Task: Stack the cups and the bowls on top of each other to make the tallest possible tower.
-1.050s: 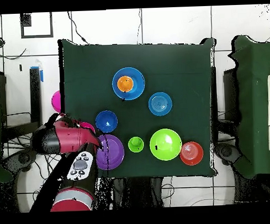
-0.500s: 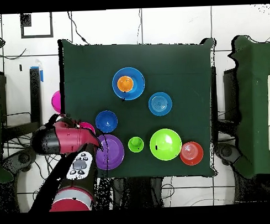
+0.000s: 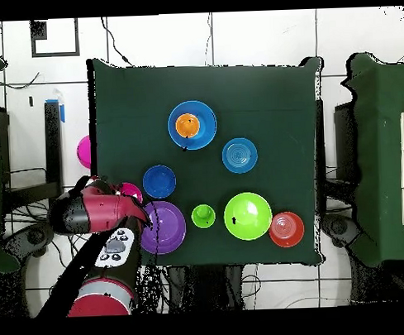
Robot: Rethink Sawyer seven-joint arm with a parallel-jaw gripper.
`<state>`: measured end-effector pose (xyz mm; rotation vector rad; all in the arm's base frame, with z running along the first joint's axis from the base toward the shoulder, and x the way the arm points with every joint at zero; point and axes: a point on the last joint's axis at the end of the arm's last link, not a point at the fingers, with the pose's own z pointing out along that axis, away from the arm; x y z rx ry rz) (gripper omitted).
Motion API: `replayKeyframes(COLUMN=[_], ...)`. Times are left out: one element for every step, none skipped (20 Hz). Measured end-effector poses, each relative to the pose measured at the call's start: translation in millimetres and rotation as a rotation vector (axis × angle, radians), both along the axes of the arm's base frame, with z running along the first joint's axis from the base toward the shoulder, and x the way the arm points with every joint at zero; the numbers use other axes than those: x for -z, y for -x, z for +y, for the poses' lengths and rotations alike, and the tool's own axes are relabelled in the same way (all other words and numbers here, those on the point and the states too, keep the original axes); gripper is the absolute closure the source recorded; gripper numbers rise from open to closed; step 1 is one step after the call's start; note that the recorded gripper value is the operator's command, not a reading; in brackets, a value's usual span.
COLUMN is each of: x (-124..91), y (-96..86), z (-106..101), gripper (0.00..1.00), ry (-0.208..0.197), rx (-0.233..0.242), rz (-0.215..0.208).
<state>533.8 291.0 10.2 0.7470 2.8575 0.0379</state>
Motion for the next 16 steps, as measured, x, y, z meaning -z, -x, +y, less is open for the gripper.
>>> replayKeyframes(x=[0.6,1.8,1.9,2.0,2.0,2.1,2.1,2.0,2.1,2.1,3.0,3.8,4.9,5.9,8.1,11.7], y=[0.1,-0.5,-0.9,-1.8,-2.7,-3.0,-4.4,-5.4,-6.1,-6.9,-7.7,-7.7,-7.6,-7.4,-7.0,-6.0], z=[-0.5,-3.1,-3.8,-5.6,-7.3,-8.0,-10.6,-12.6,-14.1,-15.6,-18.4,-19.4,-20.3,-21.1,-22.5,-24.3], gripper=[0.0,0.0,0.0,0.0,0.0,0.0,0.0,0.0,0.0,0.0,0.0,0.0,0.0,0.0,0.0,0.0], ry=[0.0,0.001,0.001,0.001,0.001,0.001,0.001,0.001,0.001,0.001,0.002,0.003,0.003,0.004,0.005,0.008], rx=[0.001,0.005,0.007,0.01,0.013,0.014,0.019,0.023,0.026,0.028,0.033,0.035,0.036,0.037,0.039,0.041], rz=[0.001,0.003,0.003,0.003,0.003,0.004,0.004,0.003,0.004,0.003,0.005,0.006,0.008,0.009,0.01,0.012])
